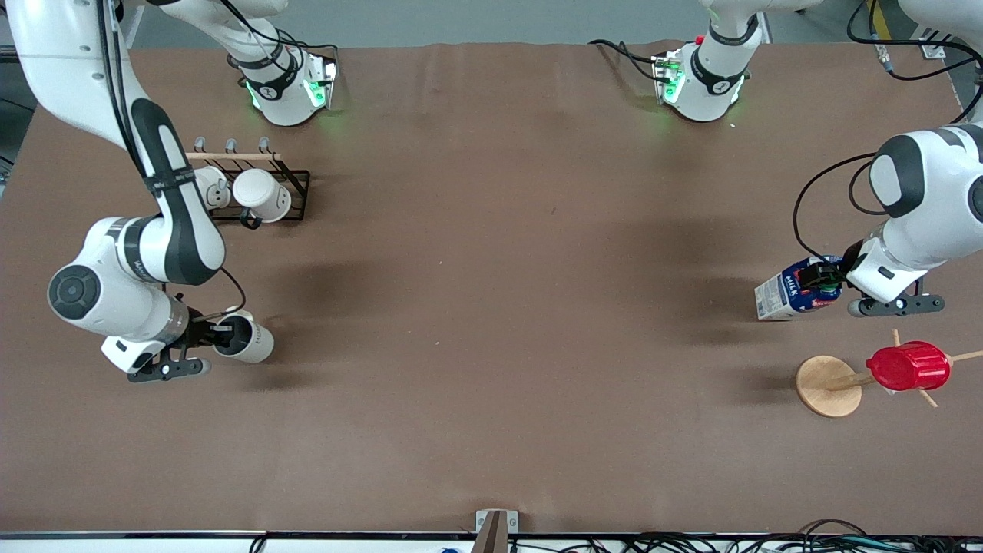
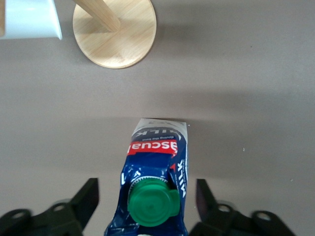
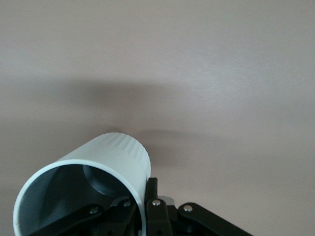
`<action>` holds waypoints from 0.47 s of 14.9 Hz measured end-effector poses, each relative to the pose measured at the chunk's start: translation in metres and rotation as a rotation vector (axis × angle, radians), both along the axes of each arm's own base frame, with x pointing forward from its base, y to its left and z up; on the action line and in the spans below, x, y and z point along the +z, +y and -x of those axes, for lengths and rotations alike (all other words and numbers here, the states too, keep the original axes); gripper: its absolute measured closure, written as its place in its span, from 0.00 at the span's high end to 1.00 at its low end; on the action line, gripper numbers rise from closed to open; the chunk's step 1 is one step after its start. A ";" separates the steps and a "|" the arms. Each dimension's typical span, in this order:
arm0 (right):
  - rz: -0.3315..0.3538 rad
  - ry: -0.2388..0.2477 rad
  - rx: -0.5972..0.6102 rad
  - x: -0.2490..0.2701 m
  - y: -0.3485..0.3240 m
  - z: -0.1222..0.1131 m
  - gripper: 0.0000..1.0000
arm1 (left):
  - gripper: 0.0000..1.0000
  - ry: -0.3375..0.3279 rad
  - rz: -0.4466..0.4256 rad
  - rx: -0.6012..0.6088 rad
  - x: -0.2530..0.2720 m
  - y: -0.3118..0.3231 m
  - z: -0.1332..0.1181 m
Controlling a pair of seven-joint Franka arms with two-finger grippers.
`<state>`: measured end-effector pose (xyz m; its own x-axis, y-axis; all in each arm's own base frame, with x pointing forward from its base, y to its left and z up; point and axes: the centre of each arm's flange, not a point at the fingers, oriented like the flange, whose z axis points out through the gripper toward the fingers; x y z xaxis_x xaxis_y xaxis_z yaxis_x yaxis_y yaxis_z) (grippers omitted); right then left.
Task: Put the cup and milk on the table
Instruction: 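Carry the mug and milk carton toward the table middle with both grippers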
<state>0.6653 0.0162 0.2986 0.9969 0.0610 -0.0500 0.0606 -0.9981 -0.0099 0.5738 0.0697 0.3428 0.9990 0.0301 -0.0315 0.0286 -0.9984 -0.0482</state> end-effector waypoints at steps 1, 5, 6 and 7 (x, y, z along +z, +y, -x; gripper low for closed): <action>-0.003 0.001 -0.056 0.025 0.033 -0.006 0.04 | 0.73 0.000 0.000 0.000 0.000 0.000 0.000; -0.026 -0.024 -0.172 0.067 0.192 0.012 0.04 | 0.38 -0.011 0.000 -0.009 0.004 -0.004 -0.002; -0.025 -0.014 -0.200 0.062 0.232 0.025 0.04 | 0.38 -0.016 0.000 -0.015 0.006 -0.007 -0.004; -0.024 -0.008 -0.223 0.056 0.270 0.039 0.04 | 0.37 -0.025 0.001 -0.022 0.011 -0.011 -0.005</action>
